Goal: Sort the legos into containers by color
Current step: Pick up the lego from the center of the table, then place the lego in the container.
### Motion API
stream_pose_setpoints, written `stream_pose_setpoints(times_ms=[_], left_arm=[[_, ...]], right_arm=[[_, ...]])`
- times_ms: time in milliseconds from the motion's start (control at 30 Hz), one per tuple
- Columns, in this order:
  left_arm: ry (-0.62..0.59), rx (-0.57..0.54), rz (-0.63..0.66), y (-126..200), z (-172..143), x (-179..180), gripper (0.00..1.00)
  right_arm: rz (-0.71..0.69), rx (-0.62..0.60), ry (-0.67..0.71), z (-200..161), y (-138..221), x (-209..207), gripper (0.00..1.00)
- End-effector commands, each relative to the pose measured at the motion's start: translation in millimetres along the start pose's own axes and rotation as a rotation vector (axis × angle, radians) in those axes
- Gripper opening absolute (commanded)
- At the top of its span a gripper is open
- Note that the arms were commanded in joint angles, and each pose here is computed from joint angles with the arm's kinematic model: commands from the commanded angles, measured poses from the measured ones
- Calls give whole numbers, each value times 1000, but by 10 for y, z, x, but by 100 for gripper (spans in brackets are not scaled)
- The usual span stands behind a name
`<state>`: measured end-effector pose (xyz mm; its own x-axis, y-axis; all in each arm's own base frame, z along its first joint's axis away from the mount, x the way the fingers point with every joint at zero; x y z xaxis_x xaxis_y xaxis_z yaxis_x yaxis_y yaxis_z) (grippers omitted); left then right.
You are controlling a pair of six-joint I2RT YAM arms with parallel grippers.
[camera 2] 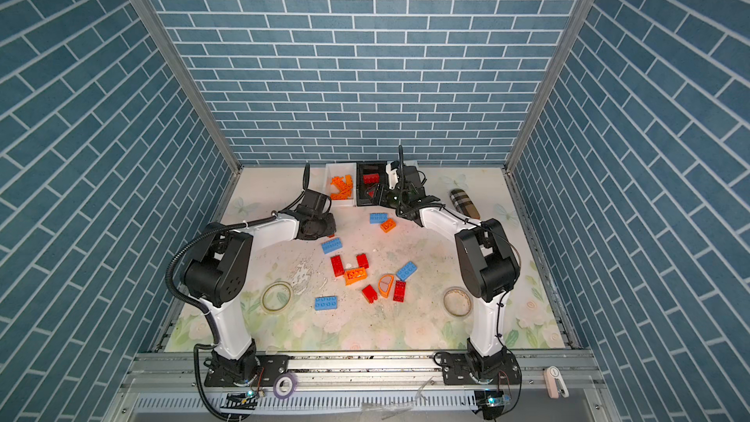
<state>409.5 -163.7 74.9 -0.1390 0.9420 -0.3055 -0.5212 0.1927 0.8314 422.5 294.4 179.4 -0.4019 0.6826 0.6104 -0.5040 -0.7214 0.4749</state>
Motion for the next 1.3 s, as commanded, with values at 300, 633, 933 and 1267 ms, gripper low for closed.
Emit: stream_pose_setpoints(times_ms=[300, 633, 933, 1267], left_arm=[[-40, -105, -219, 365, 431, -506, 21], [17, -188, -442, 573, 770, -923, 24], [77, -232, -643, 615, 1025, -1279, 24], [184, -224, -788, 391, 1171, -1491, 24]], right_arm=[[-54, 110, 69, -497, 415, -36, 65], [-110, 174, 113, -871, 731, -35, 66], [-131, 192, 113, -1167, 923, -29, 67], [-138, 241, 107, -1555, 943, -25, 67]])
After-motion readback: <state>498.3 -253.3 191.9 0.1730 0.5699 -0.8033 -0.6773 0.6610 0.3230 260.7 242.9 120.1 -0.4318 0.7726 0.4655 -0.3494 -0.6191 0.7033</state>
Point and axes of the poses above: each gripper's point midway between its finger pads, its own y axis back along the fingers, its own x axis along the line the jaws close on, z = x × y, the point moved 4 cm from there along y, back along the fingers, and after that the axes turned 2 degrees about y, right-handed, at the moved point
